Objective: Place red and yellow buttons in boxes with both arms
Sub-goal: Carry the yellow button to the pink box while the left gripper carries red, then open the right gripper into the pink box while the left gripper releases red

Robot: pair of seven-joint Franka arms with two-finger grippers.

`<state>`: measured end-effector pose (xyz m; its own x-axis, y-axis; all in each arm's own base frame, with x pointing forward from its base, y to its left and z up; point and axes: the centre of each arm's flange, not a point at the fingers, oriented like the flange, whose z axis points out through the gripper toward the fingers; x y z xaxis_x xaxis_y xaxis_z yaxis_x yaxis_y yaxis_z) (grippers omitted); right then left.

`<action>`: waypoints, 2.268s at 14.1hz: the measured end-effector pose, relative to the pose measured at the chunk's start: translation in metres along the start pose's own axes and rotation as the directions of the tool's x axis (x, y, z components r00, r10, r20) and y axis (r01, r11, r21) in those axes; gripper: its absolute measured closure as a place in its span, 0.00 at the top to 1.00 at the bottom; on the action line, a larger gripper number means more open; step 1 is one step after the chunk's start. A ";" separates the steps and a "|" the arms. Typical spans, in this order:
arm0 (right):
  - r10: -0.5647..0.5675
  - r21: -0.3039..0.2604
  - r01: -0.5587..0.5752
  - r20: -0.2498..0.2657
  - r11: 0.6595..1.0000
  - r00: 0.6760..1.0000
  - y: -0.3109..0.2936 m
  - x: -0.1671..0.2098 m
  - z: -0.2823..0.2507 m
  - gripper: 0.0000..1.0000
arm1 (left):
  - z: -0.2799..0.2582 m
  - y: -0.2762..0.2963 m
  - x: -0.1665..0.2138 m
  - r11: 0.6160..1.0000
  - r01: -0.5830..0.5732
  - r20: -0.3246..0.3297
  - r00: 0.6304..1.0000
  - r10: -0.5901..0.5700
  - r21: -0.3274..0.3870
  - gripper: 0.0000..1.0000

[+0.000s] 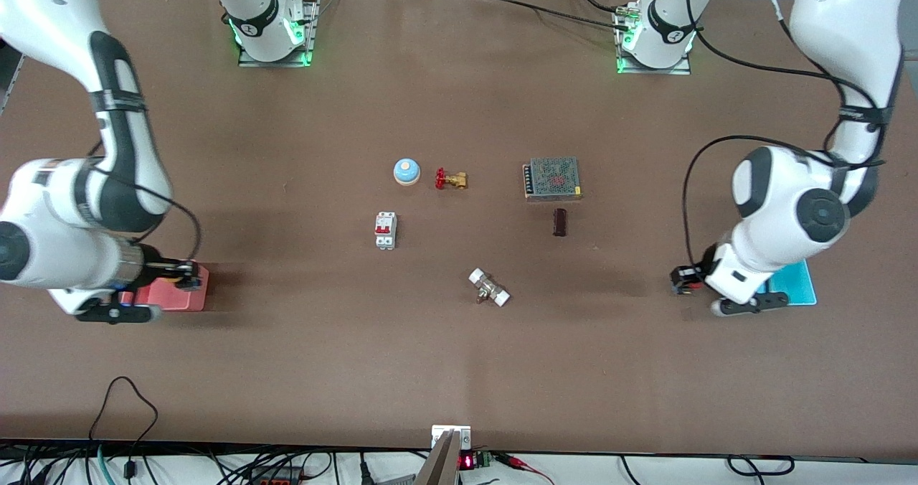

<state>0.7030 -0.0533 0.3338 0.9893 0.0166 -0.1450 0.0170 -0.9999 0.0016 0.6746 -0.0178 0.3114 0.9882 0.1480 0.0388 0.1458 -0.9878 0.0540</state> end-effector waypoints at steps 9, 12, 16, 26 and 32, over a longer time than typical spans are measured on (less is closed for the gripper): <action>-0.065 0.005 0.065 0.022 0.998 0.998 0.050 0.010 0.069 0.41 | -0.012 -0.122 0.014 0.991 -0.135 -0.005 0.991 0.135 0.011 0.40; -0.066 0.008 0.065 0.033 0.998 0.997 0.050 0.013 0.087 0.41 | -0.007 -0.155 0.012 0.982 -0.186 0.005 0.982 0.186 0.009 0.40; -0.066 0.010 0.066 0.043 0.998 0.997 0.050 0.015 0.104 0.41 | 0.022 -0.178 0.008 0.977 -0.215 0.034 0.976 0.215 -0.008 0.40; -0.056 0.001 0.056 0.003 0.998 0.998 0.053 0.022 0.105 0.69 | 0.080 -0.189 0.008 0.977 -0.212 0.031 0.977 0.213 -0.027 0.48; -0.074 -0.009 0.073 -0.053 0.997 0.996 0.033 -0.004 -0.055 1.00 | 0.062 -0.189 0.021 0.977 -0.215 -0.018 0.977 0.214 -0.011 0.74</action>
<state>0.7078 -0.0866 0.3891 0.9916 0.0903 -0.0922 0.0907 -0.9959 0.0001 0.6709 0.1694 0.2406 0.9955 -0.0663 0.0675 -0.0701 -0.9960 0.0557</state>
